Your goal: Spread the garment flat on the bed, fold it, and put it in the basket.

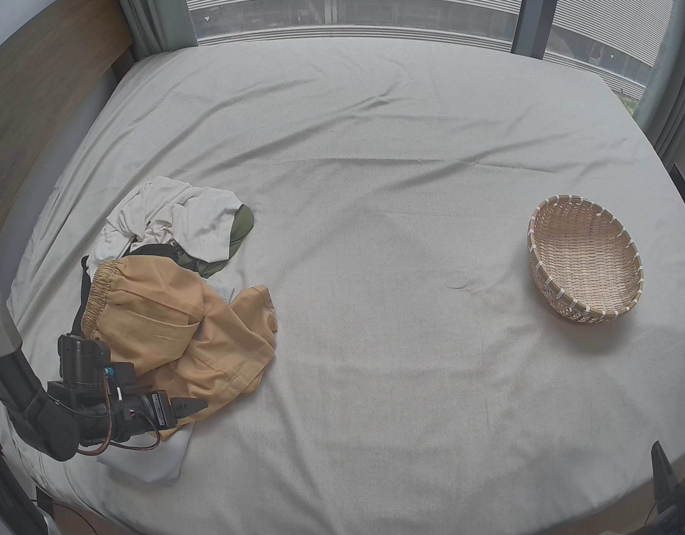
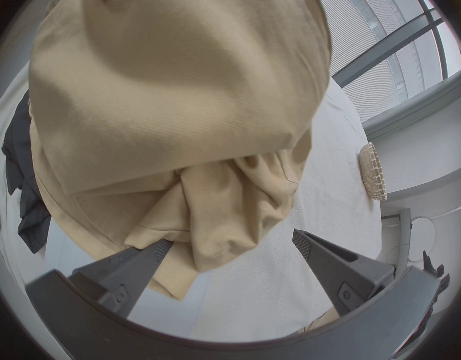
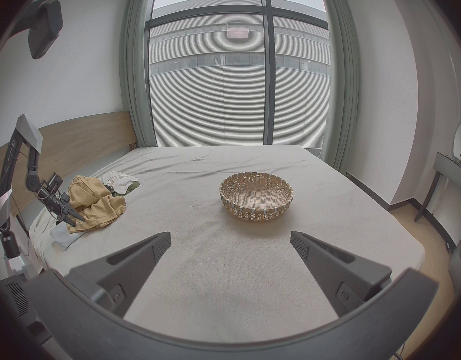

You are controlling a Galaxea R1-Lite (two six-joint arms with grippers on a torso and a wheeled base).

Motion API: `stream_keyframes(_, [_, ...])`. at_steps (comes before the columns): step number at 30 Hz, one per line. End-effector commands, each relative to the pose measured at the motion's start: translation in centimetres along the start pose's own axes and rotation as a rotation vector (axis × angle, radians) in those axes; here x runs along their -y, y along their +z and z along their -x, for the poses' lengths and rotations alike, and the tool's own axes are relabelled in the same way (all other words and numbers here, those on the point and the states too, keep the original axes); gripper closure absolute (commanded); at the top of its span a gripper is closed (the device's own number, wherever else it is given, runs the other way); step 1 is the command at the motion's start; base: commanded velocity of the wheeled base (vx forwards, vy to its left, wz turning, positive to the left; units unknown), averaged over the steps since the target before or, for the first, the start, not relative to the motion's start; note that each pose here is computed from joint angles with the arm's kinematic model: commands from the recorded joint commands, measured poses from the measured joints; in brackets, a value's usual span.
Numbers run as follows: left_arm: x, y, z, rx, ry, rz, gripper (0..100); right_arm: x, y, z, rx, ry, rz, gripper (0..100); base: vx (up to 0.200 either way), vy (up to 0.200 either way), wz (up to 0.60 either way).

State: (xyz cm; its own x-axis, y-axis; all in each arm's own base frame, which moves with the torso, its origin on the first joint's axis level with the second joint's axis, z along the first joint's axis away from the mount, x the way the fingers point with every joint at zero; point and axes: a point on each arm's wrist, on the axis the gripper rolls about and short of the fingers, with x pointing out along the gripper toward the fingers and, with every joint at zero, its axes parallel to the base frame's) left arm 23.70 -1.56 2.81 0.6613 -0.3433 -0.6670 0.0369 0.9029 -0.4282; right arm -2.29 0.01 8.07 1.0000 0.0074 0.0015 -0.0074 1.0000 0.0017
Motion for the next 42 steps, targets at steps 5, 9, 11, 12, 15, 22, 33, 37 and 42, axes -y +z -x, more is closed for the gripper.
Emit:
stream_keyframes(5, [0.7, -0.2, -0.6, -0.009, -0.024, -0.019, 0, 0.0, -0.5, 0.0, 0.0, 0.002, 0.0, 0, 0.0, 0.0, 0.0])
stream_keyframes(9, [1.2, 1.0, -0.9, 0.082, -0.047, -0.001, 0, 0.0, -0.5, 0.0, 0.0, 0.002, 0.0, 0, 0.0, 0.0, 0.0])
stream_keyframes(11, [1.2, 0.9, -0.9, 0.098, -0.041, 0.002, 0, 0.0, -0.5, 0.0, 0.0, 0.0, 0.0, 0, 0.0, 0.0, 0.0])
stream_keyframes(12, [1.1, 0.7, -1.1, 0.094, -0.038, -0.001, 0, 0.0, -0.5, 0.0, 0.0, 0.0, 0.0, 0, 0.0, 0.0, 0.0])
stream_keyframes(15, [1.0, 0.0, -1.8, 0.074, -0.026, -0.007, 0, 0.0, -0.5, 0.0, 0.0, 0.0, 0.0, 0, 0.0, 0.0, 0.0])
stream_keyframes(22, [1.1, -0.9, -3.2, 0.08, -0.023, -0.027, 100, 0.0, -0.5, 0.0, 0.0, 0.0, 0.0, 0, 0.0, 0.0, 0.0])
stream_keyframes(33, [6.1, -0.8, -3.6, 0.196, -0.254, 0.052, 100, 0.0, -0.5, 0.0, 0.0, 0.0, 0.0, 0, 0.0, 0.0, 0.0])
stream_keyframes(37, [7.6, -1.1, -3.7, 0.21, -0.319, 0.039, 100, 0.0, -0.5, 0.0, 0.0, 0.0, 0.0, 0, 0.0, 0.0, 0.0])
stream_keyframes(42, [10.0, -0.9, -3.9, 0.236, -0.422, 0.037, 100, 0.0, -0.5, 0.0, 0.0, 0.002, 0.0, 0, 0.0, 0.0, 0.0])
